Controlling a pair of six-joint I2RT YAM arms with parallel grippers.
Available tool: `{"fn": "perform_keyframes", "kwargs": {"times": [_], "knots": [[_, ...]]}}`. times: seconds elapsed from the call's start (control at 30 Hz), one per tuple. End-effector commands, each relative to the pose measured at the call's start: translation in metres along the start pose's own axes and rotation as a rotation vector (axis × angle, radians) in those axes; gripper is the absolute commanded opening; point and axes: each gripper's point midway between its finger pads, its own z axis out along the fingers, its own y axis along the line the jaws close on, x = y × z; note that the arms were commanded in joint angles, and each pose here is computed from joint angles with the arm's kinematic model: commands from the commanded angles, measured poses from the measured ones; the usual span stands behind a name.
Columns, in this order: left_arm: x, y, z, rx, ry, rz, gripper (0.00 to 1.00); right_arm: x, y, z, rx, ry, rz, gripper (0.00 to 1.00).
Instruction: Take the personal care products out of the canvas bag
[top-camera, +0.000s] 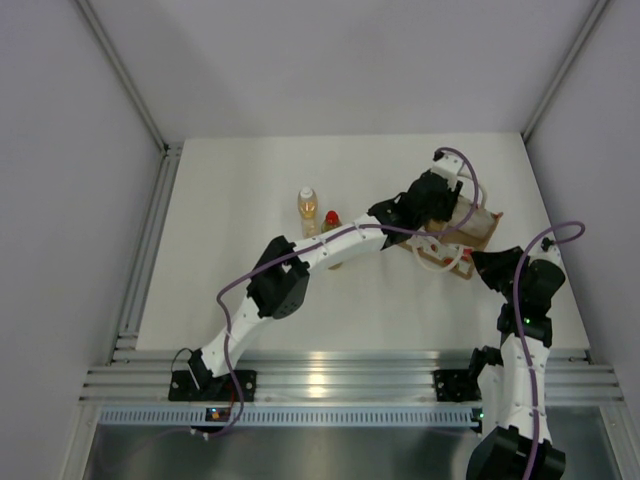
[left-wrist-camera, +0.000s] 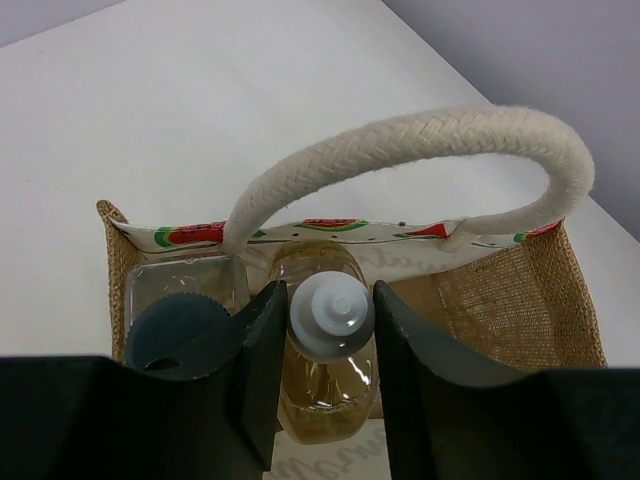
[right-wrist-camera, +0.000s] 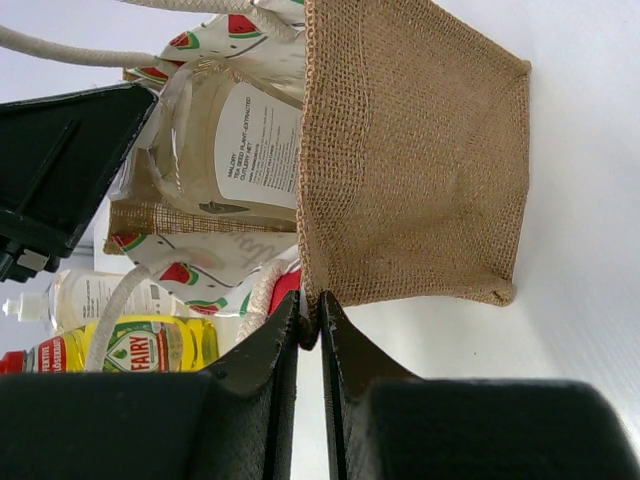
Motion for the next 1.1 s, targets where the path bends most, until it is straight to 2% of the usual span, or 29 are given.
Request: {"fn": "perform_keyframes", "kwargs": {"times": [0.0, 0.13, 0.2, 0.23, 0.27, 0.9, 1.0, 1.03, 1.07], "knots": [[-0.021, -0.006, -0.001, 0.011, -0.051, 0.000, 0.40, 0.005, -0.012, -0.001, 0.048, 0.019, -0.010, 0.10], [-0.015, -0.005, 0.002, 0.009, -0.042, 0.008, 0.36, 0.005, -0.012, -0.001, 0.046, 0.019, -0.014, 0.10], [-0.012, -0.004, 0.003, 0.006, -0.037, 0.012, 0.42, 0.004, -0.012, -0.001, 0.047, 0.016, -0.015, 0.10], [-0.008, -0.006, 0.004, 0.008, -0.032, 0.017, 0.50, 0.005, -0.012, -0.001, 0.048, 0.019, -0.013, 0.10], [-0.007, -0.005, 0.004, 0.004, -0.030, 0.019, 0.50, 0.005, -0.012, -0.001, 0.049, 0.020, -0.013, 0.10], [0.019, 0.001, 0.011, -0.079, -0.003, 0.128, 0.47, 0.007, -0.014, 0.000, 0.053, 0.023, -0.014, 0.10], [0.021, -0.005, 0.012, -0.073, -0.005, 0.140, 0.39, 0.007, -0.014, 0.000, 0.052, 0.025, -0.013, 0.10], [0.022, -0.008, 0.012, -0.071, -0.006, 0.146, 0.25, 0.007, -0.014, 0.000, 0.053, 0.023, -0.014, 0.10], [0.022, -0.010, 0.012, -0.070, -0.007, 0.147, 0.20, 0.007, -0.015, 0.000, 0.053, 0.024, -0.015, 0.10]]}}
